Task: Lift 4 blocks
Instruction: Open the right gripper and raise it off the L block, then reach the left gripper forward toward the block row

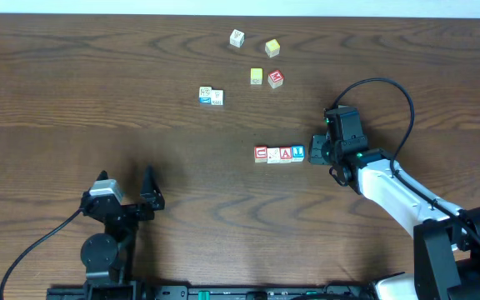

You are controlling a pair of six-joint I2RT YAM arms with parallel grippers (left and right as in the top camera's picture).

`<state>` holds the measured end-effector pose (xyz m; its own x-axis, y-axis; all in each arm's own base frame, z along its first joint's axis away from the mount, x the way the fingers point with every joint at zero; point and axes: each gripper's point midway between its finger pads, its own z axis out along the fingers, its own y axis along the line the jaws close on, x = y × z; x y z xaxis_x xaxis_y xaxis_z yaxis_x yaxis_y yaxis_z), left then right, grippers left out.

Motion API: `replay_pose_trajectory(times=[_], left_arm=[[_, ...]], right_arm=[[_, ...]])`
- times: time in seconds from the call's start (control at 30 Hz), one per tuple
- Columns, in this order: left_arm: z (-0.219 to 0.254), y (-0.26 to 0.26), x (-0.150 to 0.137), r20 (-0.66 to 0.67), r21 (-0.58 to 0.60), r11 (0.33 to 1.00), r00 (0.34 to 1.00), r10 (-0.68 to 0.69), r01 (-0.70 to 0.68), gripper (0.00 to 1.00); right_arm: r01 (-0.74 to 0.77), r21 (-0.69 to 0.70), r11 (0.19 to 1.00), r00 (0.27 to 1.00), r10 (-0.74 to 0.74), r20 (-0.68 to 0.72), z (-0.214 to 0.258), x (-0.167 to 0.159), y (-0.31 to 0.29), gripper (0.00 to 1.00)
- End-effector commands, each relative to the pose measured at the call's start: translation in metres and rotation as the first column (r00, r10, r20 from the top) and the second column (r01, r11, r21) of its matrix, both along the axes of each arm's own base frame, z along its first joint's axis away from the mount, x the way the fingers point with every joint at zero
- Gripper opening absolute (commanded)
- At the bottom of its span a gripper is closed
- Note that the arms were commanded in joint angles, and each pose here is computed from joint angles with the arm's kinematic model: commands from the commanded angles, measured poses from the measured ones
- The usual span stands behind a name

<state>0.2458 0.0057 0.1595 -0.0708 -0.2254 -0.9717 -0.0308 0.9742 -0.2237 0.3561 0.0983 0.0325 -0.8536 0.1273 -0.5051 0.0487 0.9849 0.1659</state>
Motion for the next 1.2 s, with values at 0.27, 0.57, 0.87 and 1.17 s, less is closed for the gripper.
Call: replay_pose_trajectory(times=[0.27,0.57,0.87,1.17], left_arm=[[0.036,-0.015,0.002,-0.004,0.023,0.996,0.996,-0.088,0.088,0.98],[0.056,-0.068,0.057,-0.185,0.014,0.939,0.923,-0.336,0.345,0.98],[0.018,-0.122,0.087,-0.396,-0.073,0.846,0.763,-0.510,0.528,0.98],[-0.031,-0.126,0.093,-0.508,-0.135,0.841,0.692,-0.512,0.523,0.93]], right_arm=[[-0.006,0.003,1.000,1.000,0.006,0.008,0.006,0.005,-0.001,0.01],[0.003,0.015,1.000,0.999,-0.004,0.048,0.025,0.009,-0.003,0.01],[0.036,0.007,0.999,0.993,-0.036,0.114,0.063,0.007,-0.032,0.02],[0.028,-0.006,1.000,0.994,-0.027,0.109,0.068,0.000,-0.035,0.01]])
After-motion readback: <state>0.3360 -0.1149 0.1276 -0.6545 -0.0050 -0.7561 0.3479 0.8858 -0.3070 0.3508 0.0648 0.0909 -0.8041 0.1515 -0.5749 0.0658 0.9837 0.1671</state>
